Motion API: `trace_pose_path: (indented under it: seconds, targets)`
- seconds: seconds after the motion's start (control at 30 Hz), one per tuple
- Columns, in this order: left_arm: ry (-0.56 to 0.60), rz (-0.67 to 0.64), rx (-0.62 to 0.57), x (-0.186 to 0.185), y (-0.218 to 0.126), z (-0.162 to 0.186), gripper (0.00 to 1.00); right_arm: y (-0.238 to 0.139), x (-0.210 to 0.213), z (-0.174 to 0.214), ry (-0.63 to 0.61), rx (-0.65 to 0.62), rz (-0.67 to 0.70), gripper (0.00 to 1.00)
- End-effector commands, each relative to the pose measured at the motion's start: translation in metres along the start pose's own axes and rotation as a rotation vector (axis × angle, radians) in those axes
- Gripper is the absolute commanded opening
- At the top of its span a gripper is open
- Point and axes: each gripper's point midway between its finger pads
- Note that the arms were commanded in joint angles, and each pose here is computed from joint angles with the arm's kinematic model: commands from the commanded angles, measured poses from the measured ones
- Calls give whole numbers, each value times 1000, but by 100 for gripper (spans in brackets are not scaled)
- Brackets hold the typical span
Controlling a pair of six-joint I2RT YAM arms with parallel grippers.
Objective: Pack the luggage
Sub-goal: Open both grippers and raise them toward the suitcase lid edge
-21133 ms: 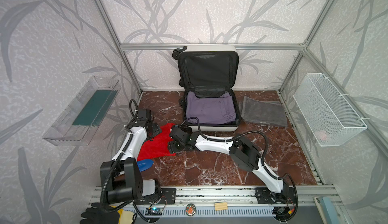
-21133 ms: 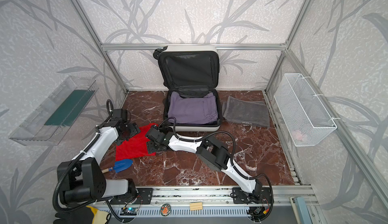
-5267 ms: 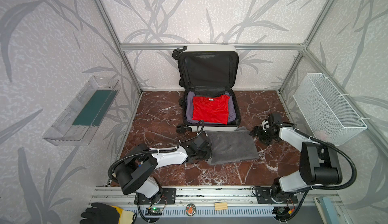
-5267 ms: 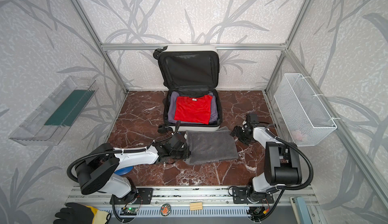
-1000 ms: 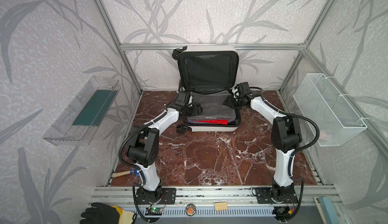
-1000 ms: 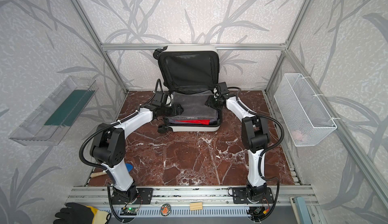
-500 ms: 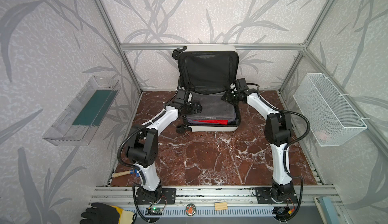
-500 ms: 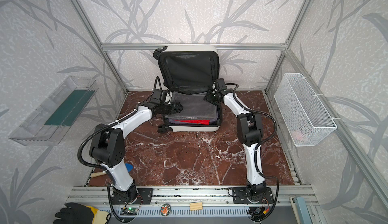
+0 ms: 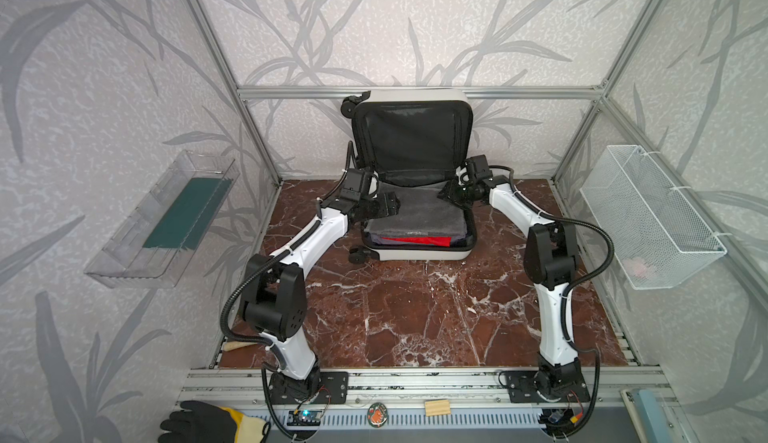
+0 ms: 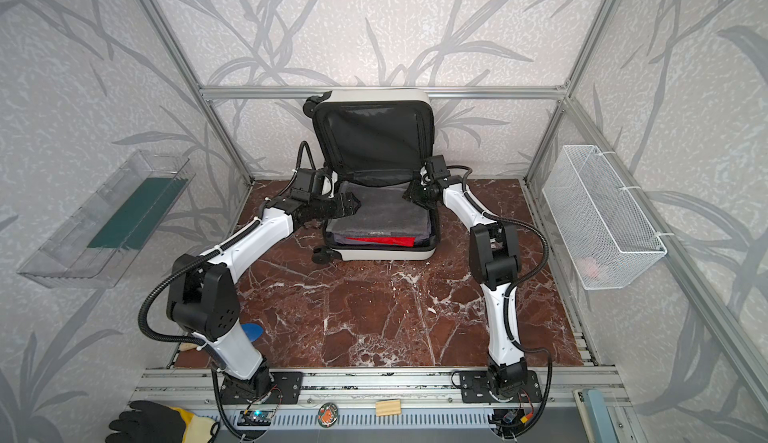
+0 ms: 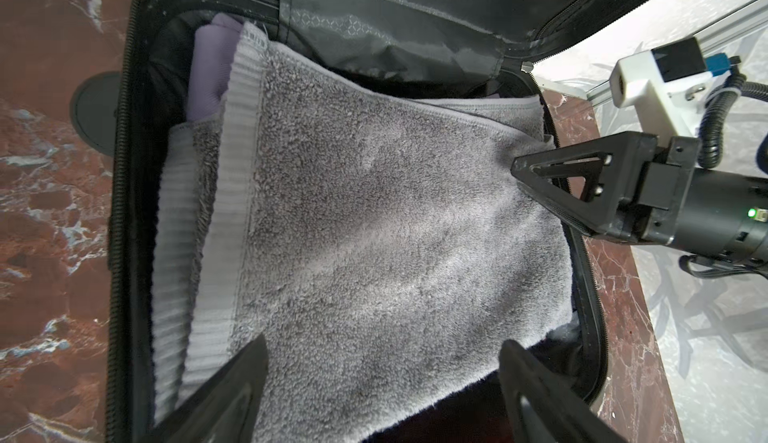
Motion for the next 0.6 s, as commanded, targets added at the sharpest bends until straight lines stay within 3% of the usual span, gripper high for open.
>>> trace_pose_path:
  seconds: [0.0, 0.23, 0.37, 0.57]
  targets:
    - [6, 16, -68, -13, -32, -17, 89, -49, 40, -15, -46, -58, -87, 55]
    - [1, 12, -207, -9, -82, -46, 92, -108, 74, -13, -107, -147, -171, 72]
    - [21, -12, -297, 2, -105, -81, 94, -132, 75, -1, -137, -179, -167, 77]
    - [2, 25, -388, 25, -110, -142, 92, -161, 58, 8, -160, -265, -111, 85]
Point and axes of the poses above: each gripper's point midway between its finger pads, its own y axis out along the fingers, its own x axis along the line the jaws close on, z = x × y, and after that the axes turned 3 degrees about -y, right-handed
